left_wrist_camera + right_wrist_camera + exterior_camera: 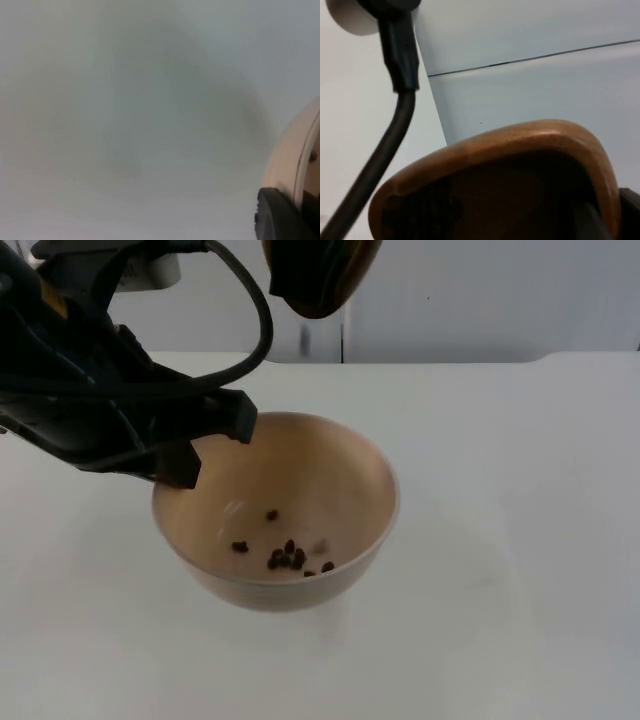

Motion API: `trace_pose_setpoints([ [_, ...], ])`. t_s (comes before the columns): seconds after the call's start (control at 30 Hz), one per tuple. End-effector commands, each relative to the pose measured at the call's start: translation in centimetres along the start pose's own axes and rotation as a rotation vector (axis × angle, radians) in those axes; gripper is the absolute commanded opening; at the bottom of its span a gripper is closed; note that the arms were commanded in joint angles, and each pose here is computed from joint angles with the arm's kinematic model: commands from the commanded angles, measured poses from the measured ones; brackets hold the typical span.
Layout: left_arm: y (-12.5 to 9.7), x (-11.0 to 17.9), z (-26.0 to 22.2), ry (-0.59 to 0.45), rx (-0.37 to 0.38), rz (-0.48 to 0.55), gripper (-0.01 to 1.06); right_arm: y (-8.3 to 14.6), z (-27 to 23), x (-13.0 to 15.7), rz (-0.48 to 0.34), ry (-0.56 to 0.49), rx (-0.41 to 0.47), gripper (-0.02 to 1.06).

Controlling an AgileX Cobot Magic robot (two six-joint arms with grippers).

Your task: Pick up the bowl with the left hand and pour the coffee beans from the cup into the bowl with the right hand.

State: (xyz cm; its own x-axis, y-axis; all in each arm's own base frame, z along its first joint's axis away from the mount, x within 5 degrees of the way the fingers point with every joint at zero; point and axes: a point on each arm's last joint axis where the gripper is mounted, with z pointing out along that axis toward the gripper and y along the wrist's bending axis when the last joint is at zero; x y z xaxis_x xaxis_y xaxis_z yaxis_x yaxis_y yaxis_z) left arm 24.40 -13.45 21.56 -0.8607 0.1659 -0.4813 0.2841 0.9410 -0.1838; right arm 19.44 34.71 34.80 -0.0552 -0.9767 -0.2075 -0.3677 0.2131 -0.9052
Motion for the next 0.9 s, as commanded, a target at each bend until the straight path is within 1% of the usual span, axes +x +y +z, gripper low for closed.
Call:
trace_pose_setpoints([
  [0.0,-0.2,-0.4,-0.3,-0.032,0.013,-0.014,0.00,0.0,-0.1,-0.2,-0.018,-0.008,0.024,0.00],
  [0.17,-0.2,-0.4,-0.3,-0.032,0.013,-0.014,0.00,0.1,0.0,-0.3,-0.023,-0.007,0.025,0.00],
  [0.47,-0.2,-0.4,-0.3,-0.032,0.013,-0.014,0.00,0.1,0.0,-0.3,0.028,-0.007,0.023,0.00],
  [0.7,-0.2,-0.4,-0.3,-0.032,0.013,-0.014,0.00,-0.4,-0.1,0.0,0.119,-0.006,0.020,0.00],
  [0.73,-0.2,-0.3,-0.3,-0.030,0.013,-0.015,0.00,-0.6,0.0,0.2,0.139,0.000,0.010,0.00],
  [0.8,-0.2,-0.3,-0.3,-0.030,0.013,-0.015,0.00,-0.5,0.0,0.3,0.145,0.006,-0.004,0.00],
  [0.87,-0.2,-0.3,-0.3,-0.030,0.013,-0.015,0.00,-0.7,0.3,0.8,0.185,0.029,-0.049,0.00],
])
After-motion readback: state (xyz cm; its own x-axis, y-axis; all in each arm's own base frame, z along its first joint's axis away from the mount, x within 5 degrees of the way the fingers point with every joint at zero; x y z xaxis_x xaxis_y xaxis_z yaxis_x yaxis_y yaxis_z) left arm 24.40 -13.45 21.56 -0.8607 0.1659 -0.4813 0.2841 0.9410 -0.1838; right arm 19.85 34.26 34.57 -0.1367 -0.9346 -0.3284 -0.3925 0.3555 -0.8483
